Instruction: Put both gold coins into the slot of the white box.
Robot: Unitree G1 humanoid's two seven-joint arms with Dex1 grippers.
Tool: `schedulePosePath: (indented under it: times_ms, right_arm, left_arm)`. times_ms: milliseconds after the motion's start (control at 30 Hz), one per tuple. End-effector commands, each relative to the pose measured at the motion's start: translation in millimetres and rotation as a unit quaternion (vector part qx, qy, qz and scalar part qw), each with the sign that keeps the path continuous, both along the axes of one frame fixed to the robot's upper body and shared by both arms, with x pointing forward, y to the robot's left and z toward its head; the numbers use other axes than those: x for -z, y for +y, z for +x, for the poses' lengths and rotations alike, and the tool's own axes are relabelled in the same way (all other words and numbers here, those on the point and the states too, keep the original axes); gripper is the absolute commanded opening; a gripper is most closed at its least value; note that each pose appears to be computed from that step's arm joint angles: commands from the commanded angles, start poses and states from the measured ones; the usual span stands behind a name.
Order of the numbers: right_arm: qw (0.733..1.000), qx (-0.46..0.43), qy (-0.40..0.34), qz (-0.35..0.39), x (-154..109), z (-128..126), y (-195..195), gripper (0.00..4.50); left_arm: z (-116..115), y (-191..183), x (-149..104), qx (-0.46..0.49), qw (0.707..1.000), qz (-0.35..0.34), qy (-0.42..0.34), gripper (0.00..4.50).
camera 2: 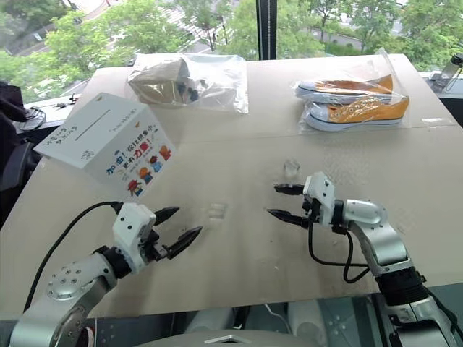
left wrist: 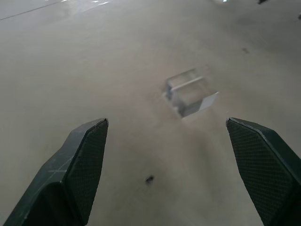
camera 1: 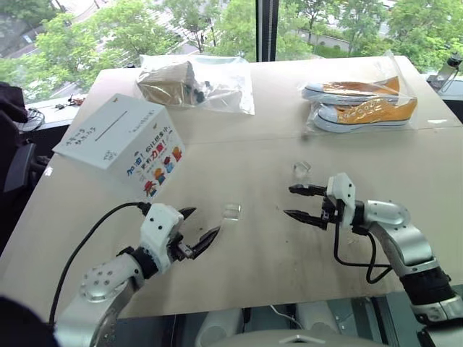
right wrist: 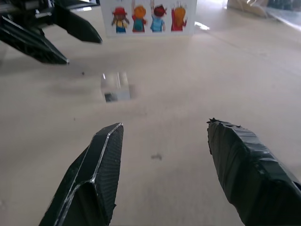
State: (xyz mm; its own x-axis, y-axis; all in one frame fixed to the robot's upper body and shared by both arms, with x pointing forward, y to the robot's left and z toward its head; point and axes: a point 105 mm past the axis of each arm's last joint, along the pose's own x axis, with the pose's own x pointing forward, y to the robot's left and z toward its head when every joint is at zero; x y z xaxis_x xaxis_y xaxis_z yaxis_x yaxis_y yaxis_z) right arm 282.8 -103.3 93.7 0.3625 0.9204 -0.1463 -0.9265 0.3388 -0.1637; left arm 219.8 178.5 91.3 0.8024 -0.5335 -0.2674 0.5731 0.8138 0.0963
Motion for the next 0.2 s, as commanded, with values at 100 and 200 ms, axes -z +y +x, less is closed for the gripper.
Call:
schedulePosePath:
  times_ms: [100, 200]
  right_arm:
    - [0.999, 0.030, -0.036, -0.026, 10, 4, -22, 3.08]
    - [0.998, 0.037, -0.041, -0.028, 12, 6, -27, 3.08]
  left_arm:
    - [-7, 23, 15, -0.036, 0.999, 0.004, -0.012, 4.09]
    - [-8, 24, 22, -0.031, 0.999, 0.004, -0.015, 4.09]
